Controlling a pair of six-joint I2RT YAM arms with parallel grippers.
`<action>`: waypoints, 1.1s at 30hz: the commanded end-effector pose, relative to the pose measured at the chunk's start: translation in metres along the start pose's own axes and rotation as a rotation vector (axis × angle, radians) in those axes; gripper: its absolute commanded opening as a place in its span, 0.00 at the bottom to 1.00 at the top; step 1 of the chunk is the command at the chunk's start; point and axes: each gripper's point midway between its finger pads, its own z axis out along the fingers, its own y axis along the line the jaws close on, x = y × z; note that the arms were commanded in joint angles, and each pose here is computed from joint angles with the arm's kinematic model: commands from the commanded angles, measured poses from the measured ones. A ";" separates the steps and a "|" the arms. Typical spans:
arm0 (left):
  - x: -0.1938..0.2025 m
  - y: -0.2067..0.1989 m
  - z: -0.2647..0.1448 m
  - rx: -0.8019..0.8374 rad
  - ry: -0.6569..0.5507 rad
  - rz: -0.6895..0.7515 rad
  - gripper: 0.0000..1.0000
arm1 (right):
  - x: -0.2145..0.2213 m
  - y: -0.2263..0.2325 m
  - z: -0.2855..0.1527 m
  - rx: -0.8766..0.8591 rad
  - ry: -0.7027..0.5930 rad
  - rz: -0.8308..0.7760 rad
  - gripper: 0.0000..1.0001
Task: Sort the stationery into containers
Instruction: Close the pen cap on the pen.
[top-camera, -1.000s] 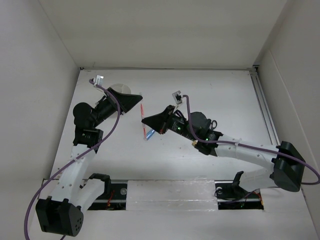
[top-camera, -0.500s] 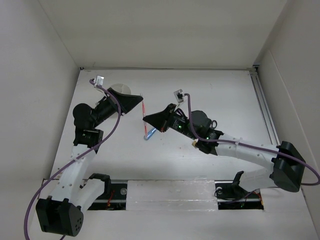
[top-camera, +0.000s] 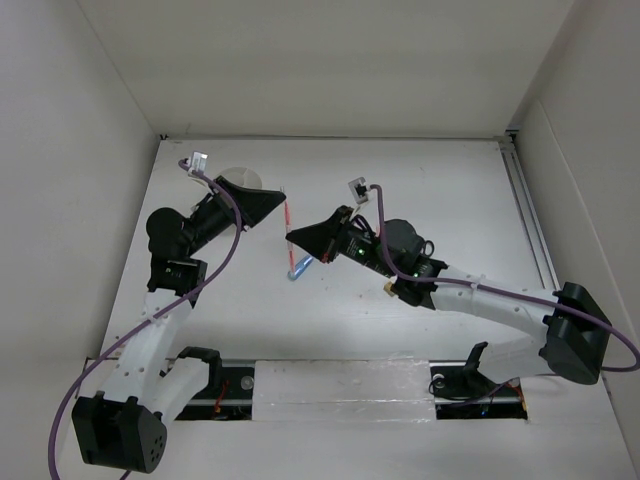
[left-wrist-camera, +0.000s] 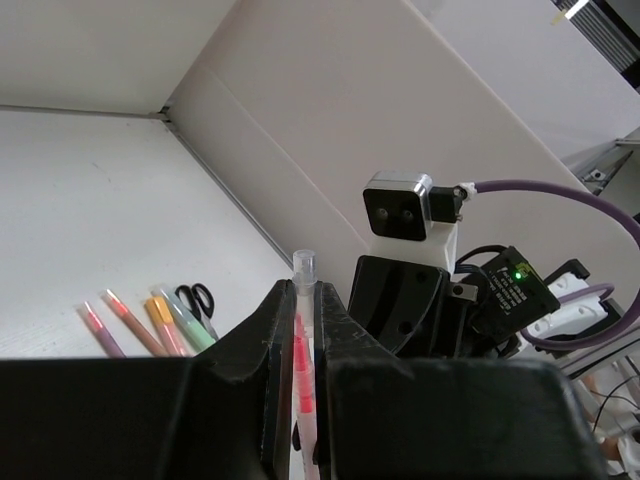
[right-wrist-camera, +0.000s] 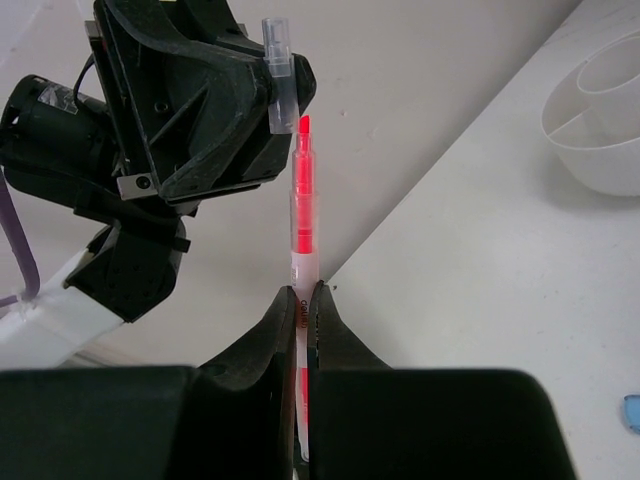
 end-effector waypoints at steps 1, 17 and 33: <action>-0.018 -0.021 0.002 0.058 -0.045 0.058 0.00 | -0.017 0.029 0.002 -0.107 -0.056 0.008 0.00; -0.027 -0.026 0.003 0.069 -0.084 0.075 0.00 | -0.007 0.024 0.001 -0.071 -0.061 0.018 0.00; -0.023 -0.019 0.003 0.048 -0.072 0.072 0.00 | -0.017 0.028 -0.002 -0.062 -0.085 0.022 0.00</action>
